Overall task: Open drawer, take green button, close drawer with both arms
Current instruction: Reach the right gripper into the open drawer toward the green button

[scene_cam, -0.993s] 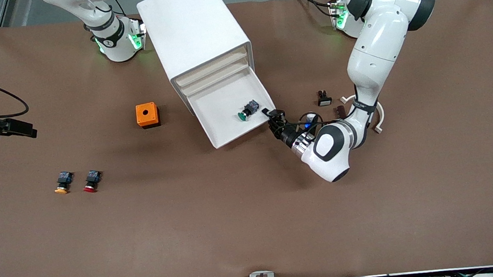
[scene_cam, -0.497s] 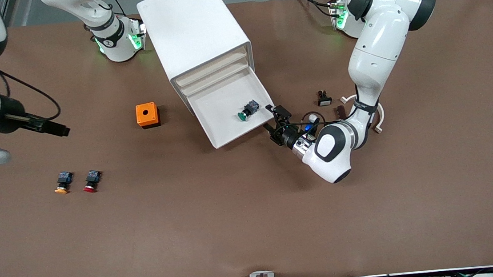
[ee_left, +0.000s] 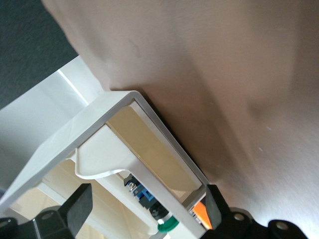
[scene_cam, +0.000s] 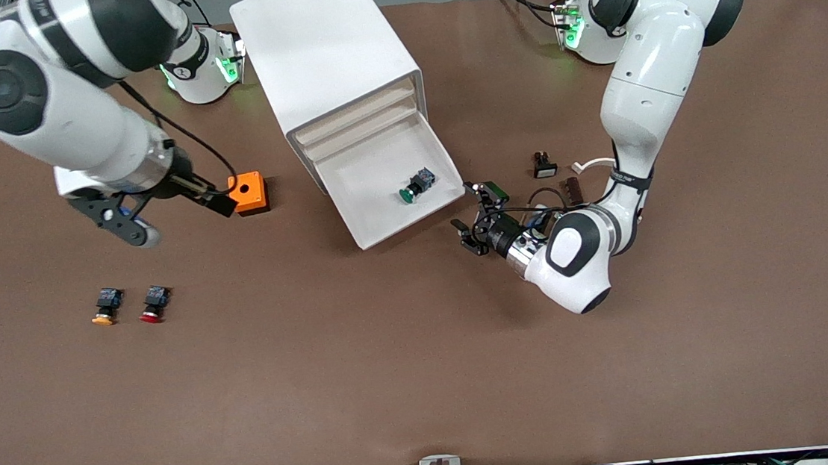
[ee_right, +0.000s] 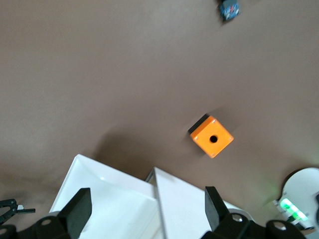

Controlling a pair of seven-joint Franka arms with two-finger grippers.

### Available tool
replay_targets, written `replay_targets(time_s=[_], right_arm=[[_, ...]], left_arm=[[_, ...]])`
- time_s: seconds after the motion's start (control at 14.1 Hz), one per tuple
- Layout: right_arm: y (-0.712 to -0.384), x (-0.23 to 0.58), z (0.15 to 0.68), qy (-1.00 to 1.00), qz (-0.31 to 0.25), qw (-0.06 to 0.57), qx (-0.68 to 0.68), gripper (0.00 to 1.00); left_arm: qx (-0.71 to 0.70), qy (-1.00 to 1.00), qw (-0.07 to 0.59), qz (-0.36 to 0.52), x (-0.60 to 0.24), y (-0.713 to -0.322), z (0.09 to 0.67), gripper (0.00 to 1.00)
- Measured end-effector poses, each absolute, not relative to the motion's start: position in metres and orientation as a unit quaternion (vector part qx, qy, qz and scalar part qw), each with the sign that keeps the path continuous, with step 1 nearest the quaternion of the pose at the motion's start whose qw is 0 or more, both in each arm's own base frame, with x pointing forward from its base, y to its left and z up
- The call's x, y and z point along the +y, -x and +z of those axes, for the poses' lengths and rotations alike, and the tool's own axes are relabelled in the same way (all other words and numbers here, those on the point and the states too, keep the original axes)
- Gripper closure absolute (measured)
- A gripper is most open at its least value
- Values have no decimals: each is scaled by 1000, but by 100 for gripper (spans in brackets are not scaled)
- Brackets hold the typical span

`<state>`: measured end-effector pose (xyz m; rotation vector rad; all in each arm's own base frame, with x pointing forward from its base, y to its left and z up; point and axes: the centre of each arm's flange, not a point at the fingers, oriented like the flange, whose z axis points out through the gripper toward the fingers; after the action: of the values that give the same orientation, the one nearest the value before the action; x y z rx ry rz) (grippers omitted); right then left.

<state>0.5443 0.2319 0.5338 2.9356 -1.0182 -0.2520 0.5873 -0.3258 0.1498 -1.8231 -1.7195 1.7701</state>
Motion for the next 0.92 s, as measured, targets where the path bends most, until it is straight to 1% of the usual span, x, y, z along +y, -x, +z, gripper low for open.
replay_targets(time_s=[0.21, 0.43, 0.64, 0.78, 0.92], right_arm=[[-519, 294, 507, -932, -66, 9, -356, 0], [-489, 353, 491, -926, -50, -1, -374, 0], [-468, 396, 473, -924, -42, -8, -381, 0], [-452, 434, 448, -921, -34, -13, -387, 0], [-434, 468, 420, -918, -14, -6, -395, 0]], left_arm=[[-516, 668, -48, 535, -297, -614, 159, 0], [-470, 745, -112, 460, -269, -640, 173, 0], [-433, 808, -127, 379, -264, -654, 191, 0], [-409, 844, -120, 325, -278, -658, 210, 0], [-392, 869, -114, 279, -298, -657, 219, 0]])
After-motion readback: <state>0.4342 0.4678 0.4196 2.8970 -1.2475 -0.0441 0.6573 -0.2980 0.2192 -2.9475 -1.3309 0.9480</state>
